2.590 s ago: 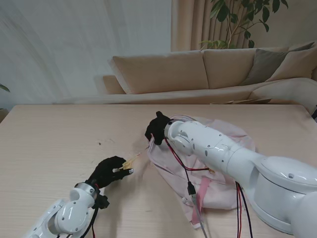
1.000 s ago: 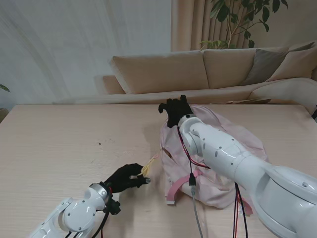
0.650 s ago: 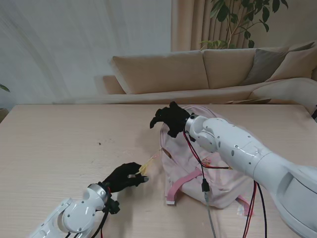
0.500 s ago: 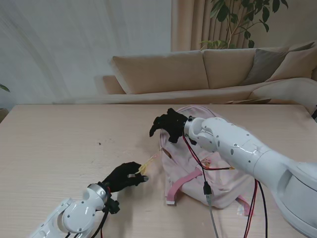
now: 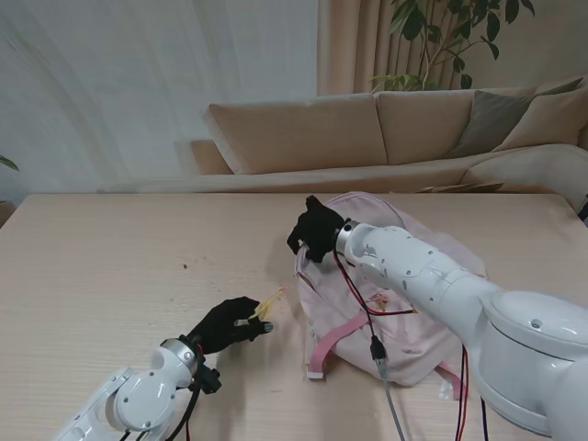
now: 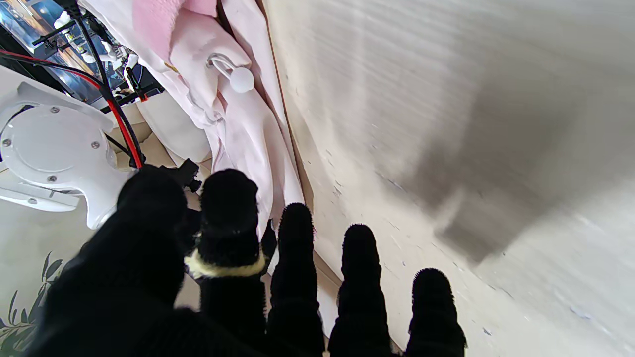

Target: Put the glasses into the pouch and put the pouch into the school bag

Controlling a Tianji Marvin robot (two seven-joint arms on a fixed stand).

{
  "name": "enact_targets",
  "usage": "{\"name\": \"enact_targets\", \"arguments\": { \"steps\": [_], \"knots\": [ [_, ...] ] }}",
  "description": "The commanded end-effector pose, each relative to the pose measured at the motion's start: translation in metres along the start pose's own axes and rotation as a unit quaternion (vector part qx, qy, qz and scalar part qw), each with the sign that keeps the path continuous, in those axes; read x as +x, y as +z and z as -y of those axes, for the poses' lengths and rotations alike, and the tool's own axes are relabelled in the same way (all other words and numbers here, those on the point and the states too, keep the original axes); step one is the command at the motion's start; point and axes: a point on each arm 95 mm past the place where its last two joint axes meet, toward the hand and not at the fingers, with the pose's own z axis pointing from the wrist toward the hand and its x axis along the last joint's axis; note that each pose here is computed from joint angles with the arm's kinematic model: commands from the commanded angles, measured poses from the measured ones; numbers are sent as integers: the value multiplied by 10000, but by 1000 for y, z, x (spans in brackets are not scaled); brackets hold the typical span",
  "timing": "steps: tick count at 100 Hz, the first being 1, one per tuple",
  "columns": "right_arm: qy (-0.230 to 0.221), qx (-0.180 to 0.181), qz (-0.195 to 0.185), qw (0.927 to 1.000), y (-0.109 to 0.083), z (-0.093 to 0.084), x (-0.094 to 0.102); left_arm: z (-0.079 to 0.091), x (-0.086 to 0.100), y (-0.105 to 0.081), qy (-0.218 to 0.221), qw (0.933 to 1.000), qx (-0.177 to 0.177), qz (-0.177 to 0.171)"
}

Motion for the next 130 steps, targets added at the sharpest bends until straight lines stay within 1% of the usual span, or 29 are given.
{"name": "enact_targets", "arguments": {
  "steps": [1, 14, 23, 33, 39, 45, 58, 72, 83, 89, 95, 103, 121, 130],
  "knots": [
    [165, 138, 52, 9998, 8, 0, 16, 1, 1, 0, 25, 10000, -2, -27],
    [474, 32, 405, 9981, 17, -9, 28, 8, -2, 0, 81, 10000, 27, 19],
    [581, -173, 712, 9956, 24, -17, 36, 14, -5, 1, 144, 9999, 60, 51],
    [517, -374, 1096, 9919, 31, -27, 44, 19, -8, 3, 162, 9997, 125, 124],
    [479, -400, 1290, 9897, 36, -31, 46, 22, -10, 5, 162, 9996, 172, 157],
    [423, -335, 1516, 9870, 39, -33, 47, 22, -12, 6, 133, 9996, 179, 196],
    [346, -141, 1955, 9800, 45, -28, 44, 18, -12, 9, 26, 9996, 134, 229],
    [350, -36, 2383, 9706, 47, -21, 40, 12, -9, 4, -60, 9997, 27, 214],
    [377, 26, 2676, 9628, 45, -16, 36, 5, -6, -2, 100, 9998, -85, 163],
    [412, 38, 2832, 9582, 45, -14, 34, 0, -3, -3, 95, 9998, -135, 118],
    [450, 33, 2937, 9548, 44, -12, 33, -4, 0, -4, 101, 9997, -234, 69],
    [443, 22, 3016, 9524, 43, -11, 31, -10, 3, -7, 131, 9991, -399, 13],
    [458, 2, 3093, 9498, 42, -13, 28, -18, 7, -11, 88, 9975, -690, -100],
    [436, -10, 3093, 9500, 42, -13, 28, -21, 9, -11, 78, 9964, -828, -161]
  ]
}}
